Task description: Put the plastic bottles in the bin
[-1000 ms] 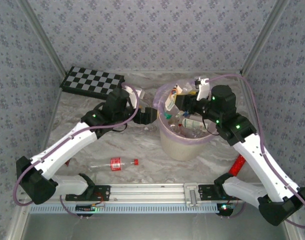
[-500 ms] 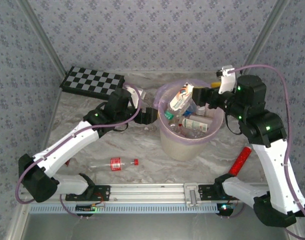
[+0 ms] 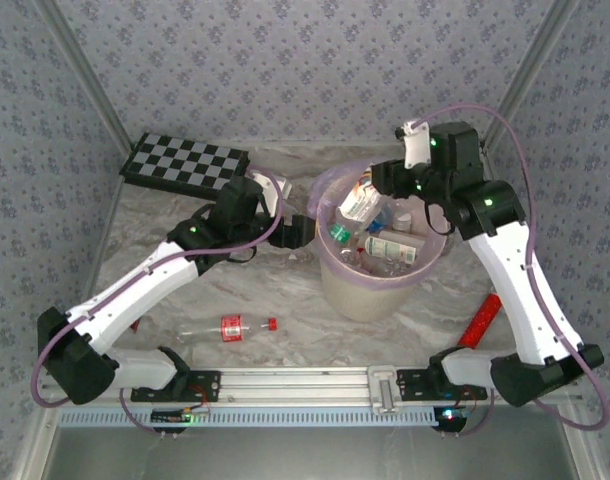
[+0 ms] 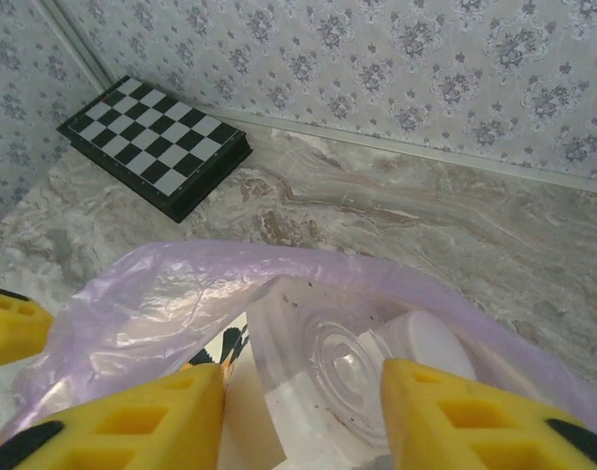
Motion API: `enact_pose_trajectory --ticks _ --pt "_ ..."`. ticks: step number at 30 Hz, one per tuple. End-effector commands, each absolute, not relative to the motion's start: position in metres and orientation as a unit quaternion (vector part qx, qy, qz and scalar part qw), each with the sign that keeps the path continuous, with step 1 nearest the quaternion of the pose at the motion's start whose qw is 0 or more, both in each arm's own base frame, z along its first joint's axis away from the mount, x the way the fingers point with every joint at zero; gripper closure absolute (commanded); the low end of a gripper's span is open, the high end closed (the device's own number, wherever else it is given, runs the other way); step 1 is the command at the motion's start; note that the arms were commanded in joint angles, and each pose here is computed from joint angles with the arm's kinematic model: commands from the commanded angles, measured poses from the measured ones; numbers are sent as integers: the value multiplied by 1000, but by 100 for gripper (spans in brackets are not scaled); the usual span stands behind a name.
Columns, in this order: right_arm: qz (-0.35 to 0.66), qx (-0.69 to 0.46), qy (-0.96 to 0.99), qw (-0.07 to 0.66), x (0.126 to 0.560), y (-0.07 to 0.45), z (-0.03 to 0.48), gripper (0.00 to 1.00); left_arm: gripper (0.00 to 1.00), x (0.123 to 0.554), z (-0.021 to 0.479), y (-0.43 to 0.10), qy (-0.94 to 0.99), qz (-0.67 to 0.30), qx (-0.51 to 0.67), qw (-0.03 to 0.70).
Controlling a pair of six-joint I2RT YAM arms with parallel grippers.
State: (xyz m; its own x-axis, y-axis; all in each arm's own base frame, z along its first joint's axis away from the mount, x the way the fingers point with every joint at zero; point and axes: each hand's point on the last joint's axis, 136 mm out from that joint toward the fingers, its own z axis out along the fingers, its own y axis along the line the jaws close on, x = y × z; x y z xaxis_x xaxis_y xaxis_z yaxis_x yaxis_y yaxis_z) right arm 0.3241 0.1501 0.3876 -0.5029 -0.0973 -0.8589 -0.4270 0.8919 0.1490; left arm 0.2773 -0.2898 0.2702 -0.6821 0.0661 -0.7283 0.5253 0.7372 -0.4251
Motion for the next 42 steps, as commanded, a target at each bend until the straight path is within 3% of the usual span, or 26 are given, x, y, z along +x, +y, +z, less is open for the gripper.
enact_pose_trajectory --ticks 1,8,9,11,13,17,20,27,33,42 --pt "160 -154 867 445 288 131 373 59 6 283 272 -296 857 -314 185 365" --pt "168 -103 877 439 256 102 363 60 6 290 269 -297 858 -309 187 364" --pt "165 -100 880 434 256 100 361 58 6 291 268 -296 859 -308 188 364" --pt "150 -94 891 419 257 95 357 42 6 291 270 -292 860 -306 184 366" --pt "143 -95 894 414 258 93 355 39 6 290 270 -288 861 -302 182 367" --pt "171 -99 885 422 268 104 354 50 6 288 269 -274 865 -287 171 375" --pt "213 -103 890 389 274 124 336 58 5 285 267 -252 879 -240 163 378" --pt "240 -98 905 339 284 151 281 62 1 273 247 -192 918 -121 137 352" --pt "225 -55 896 380 325 142 276 65 1 255 220 -144 950 -73 57 299" --pt "195 42 857 476 390 122 270 71 1 232 187 -121 964 -61 23 257"
